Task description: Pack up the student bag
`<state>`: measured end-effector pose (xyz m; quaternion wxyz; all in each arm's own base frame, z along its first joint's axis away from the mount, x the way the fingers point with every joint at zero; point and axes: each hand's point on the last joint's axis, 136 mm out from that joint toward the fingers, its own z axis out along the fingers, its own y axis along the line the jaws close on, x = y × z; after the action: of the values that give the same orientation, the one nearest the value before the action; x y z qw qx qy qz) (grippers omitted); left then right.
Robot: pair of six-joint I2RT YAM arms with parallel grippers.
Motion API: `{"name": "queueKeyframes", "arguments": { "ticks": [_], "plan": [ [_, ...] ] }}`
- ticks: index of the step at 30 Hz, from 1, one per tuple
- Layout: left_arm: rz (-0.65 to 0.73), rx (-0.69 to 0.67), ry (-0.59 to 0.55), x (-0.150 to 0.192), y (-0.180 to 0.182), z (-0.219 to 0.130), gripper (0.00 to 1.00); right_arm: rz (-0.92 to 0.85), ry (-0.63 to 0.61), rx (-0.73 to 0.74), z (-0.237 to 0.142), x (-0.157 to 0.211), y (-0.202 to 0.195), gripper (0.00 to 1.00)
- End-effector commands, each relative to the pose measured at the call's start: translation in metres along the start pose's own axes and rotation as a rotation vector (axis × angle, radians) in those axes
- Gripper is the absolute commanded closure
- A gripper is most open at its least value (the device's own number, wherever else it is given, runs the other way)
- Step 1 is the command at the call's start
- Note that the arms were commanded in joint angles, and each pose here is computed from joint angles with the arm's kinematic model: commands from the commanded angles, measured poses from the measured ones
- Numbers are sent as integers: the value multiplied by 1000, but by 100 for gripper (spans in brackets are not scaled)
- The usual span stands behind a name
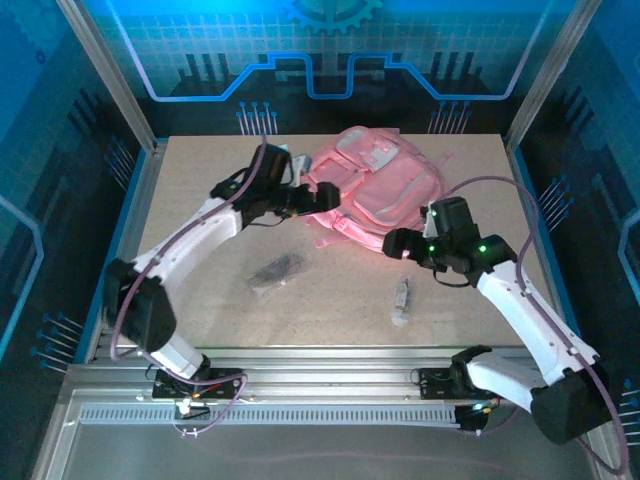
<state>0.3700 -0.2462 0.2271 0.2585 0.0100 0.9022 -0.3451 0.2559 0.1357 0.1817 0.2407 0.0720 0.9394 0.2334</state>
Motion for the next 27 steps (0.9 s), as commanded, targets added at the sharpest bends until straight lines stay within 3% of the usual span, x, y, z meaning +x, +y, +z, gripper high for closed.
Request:
{"name": "queueKeyframes", "arguments": {
  "ticks": [1, 6, 14, 27],
  "plan": [
    [-12, -177, -55, 11, 54, -10, 1, 9, -8, -7, 9, 11, 9, 8],
    [-92, -328, -77, 32, 111, -26, 1, -64, -1, -32, 27, 21, 37, 0],
    [-191, -445, -116, 49, 181, -43, 1, -148, 88, -26, 73, 36, 62, 0],
    [-307, -388, 56, 101, 214, 3, 1, -160, 163, -11, 120, 54, 72, 0]
  ]
}}
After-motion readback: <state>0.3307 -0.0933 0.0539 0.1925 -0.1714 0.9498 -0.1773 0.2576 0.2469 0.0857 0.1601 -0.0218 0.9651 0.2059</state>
